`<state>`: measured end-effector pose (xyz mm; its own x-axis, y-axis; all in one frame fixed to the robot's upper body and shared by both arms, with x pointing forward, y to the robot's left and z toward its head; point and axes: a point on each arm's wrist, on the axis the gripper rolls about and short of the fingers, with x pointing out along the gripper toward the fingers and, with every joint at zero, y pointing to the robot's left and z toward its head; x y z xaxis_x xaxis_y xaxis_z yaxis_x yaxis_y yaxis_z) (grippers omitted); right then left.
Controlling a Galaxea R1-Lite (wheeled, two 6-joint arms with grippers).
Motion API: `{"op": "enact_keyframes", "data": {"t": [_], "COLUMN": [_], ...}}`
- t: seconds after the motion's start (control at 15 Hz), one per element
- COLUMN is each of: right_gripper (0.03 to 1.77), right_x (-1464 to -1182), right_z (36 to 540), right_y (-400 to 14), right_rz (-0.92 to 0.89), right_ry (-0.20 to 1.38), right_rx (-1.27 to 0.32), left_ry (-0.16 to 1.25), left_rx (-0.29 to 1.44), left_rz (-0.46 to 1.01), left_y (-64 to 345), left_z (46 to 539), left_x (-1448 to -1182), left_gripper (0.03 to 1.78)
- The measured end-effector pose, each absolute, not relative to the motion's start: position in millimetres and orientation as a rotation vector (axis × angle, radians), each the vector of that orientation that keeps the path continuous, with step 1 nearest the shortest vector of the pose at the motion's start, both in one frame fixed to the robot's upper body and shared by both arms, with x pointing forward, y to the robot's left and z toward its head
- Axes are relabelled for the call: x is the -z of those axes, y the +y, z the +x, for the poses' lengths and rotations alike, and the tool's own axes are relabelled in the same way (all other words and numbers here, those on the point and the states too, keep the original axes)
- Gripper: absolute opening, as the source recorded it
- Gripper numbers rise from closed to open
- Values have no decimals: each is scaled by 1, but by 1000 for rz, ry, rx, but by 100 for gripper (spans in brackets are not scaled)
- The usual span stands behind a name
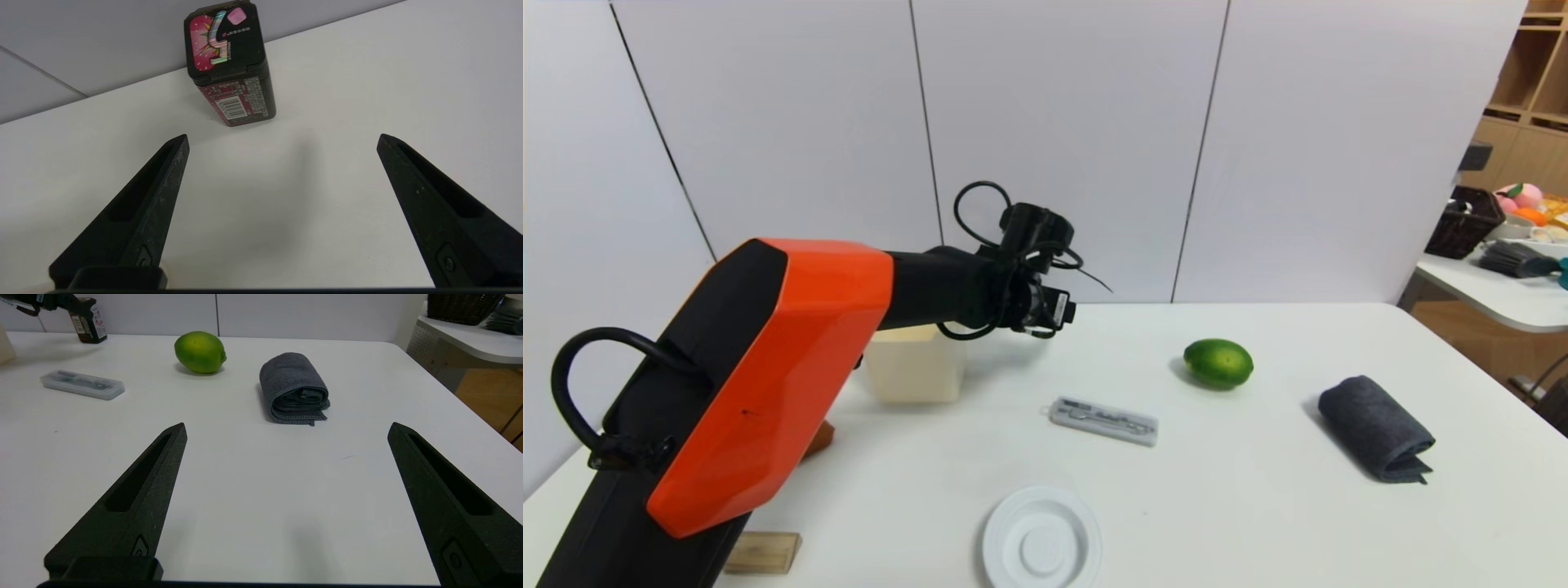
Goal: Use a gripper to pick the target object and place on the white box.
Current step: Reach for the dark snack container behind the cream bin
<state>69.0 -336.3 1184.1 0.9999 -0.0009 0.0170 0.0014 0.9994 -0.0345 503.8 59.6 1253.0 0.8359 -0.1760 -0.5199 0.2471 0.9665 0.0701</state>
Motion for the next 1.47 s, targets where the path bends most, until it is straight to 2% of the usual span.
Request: {"op": "enact_keyframes", "data": {"t": [0.6,1.47], "right_gripper": [170,170], "right_x": [-1184,-1184], "right_z": [69,69], "right_y": [-336,-336], "right_rz": [-33,-34], "right_ry": [-17,-17], "right_rx": [1,1], "left_ry": [569,486], "left_rx": [213,189], "left_rz": [131,97], "left_y": [53,55], "left_z": [506,526], "left_x": [-1234,-1216], "left_gripper": [169,169]}}
